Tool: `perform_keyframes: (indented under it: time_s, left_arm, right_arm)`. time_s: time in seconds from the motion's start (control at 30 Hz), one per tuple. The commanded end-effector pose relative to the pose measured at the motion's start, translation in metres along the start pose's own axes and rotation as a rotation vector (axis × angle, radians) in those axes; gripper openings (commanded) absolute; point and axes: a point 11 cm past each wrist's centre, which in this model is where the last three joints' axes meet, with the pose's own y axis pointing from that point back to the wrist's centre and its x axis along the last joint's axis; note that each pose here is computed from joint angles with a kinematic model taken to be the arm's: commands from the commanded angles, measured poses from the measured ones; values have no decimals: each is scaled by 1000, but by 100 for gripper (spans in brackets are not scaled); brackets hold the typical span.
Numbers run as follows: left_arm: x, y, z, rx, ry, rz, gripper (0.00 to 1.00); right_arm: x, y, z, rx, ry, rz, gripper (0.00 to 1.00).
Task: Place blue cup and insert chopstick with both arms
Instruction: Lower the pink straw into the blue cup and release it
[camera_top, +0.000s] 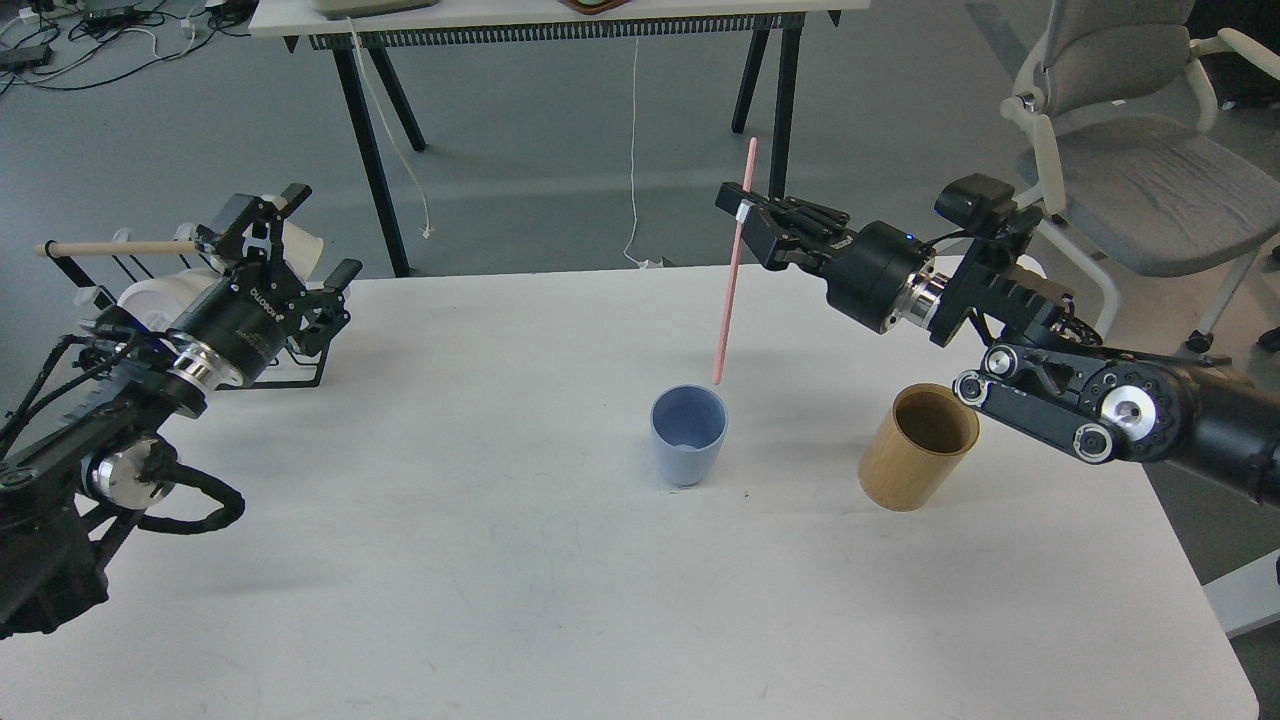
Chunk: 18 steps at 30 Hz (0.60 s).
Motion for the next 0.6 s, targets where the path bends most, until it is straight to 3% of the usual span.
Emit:
perform_keyframes:
  time_s: [0.0, 0.33, 0.43, 0.5, 0.53, 0.57]
  left_arm:
    - [0, 1, -6, 7, 7, 7, 98]
    - [2, 4, -10, 16, 11, 16, 98]
    - [2, 4, -10, 16, 11, 16, 98]
    - [3, 6, -11, 18, 13, 18, 98]
    - [3, 6, -11, 18, 13, 18, 98]
    - [3, 6, -11, 18, 13, 18, 98]
  right_arm:
    - [-15, -3, 2, -9, 16, -23, 1]
    - [-47, -14, -1, -12, 37, -57, 4]
    - [-52, -15, -3, -7, 27, -63, 12]
    - [-56, -16, -5, -4, 19, -65, 28]
    - [-58, -16, -6, -2, 13, -66, 45]
    - [-60, -16, -7, -3, 9, -67, 57]
